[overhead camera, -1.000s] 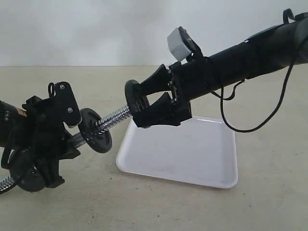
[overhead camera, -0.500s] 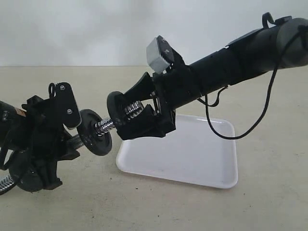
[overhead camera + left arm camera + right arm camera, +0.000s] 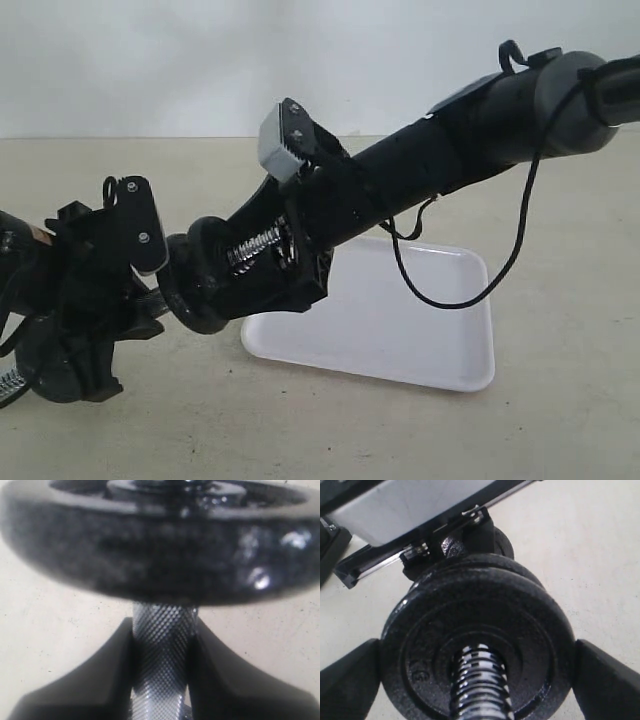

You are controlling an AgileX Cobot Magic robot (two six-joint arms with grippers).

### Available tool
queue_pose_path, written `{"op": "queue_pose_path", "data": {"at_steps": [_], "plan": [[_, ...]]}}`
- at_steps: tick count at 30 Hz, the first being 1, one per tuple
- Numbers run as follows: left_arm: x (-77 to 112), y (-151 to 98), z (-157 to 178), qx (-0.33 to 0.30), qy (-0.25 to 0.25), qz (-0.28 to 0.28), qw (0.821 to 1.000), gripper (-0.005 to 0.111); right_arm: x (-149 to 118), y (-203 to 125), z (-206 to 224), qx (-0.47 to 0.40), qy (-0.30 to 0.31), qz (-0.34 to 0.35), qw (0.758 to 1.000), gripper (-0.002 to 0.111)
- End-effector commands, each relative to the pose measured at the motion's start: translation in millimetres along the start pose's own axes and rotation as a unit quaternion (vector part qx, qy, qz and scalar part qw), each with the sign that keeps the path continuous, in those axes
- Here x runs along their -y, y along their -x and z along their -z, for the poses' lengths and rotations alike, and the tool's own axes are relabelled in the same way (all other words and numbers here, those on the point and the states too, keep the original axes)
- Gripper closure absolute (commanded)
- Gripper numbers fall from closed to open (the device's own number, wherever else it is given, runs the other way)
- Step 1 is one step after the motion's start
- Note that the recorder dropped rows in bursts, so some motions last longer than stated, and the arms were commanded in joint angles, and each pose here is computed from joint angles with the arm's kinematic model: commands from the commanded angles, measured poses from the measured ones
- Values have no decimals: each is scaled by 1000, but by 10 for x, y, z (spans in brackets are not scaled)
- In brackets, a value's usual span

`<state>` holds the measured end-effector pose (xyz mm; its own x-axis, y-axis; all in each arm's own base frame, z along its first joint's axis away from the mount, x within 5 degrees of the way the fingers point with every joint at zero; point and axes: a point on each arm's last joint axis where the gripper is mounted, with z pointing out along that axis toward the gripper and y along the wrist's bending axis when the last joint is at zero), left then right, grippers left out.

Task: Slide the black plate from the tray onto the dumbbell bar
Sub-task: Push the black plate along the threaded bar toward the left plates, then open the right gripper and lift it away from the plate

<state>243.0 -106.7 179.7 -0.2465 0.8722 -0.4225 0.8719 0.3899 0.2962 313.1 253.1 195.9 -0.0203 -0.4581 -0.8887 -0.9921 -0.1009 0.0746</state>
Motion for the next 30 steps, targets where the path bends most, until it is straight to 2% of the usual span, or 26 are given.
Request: {"op": "queue_pose_path", "data": {"at_steps": [1, 5, 9, 13, 16, 19, 22, 30], "plan": [[-416, 248, 229, 112, 202, 52, 972, 102, -150, 234, 11, 60, 49, 2, 997, 108], [-416, 248, 229, 112, 202, 52, 972, 102, -146, 232, 11, 60, 48, 2, 997, 106], [-416, 248, 229, 112, 202, 52, 972, 102, -141, 230, 10, 58, 44, 1, 997, 91], [-416, 248, 229, 112, 202, 52, 972, 102, -114, 219, 7, 52, 30, -3, 998, 61], [-416, 248, 229, 112, 202, 52, 972, 102, -57, 202, 3, 43, 1, -46, 998, 35], [-416, 248, 229, 112, 202, 52, 972, 102, 5, 176, 4, 32, -33, -94, 995, 20], [-416, 248, 229, 113, 202, 56, 971, 102, 39, 162, 6, 26, -52, -108, 992, 15], [-419, 248, 230, 115, 202, 69, 970, 102, 58, 154, 8, 23, -63, -109, 992, 15]]}}
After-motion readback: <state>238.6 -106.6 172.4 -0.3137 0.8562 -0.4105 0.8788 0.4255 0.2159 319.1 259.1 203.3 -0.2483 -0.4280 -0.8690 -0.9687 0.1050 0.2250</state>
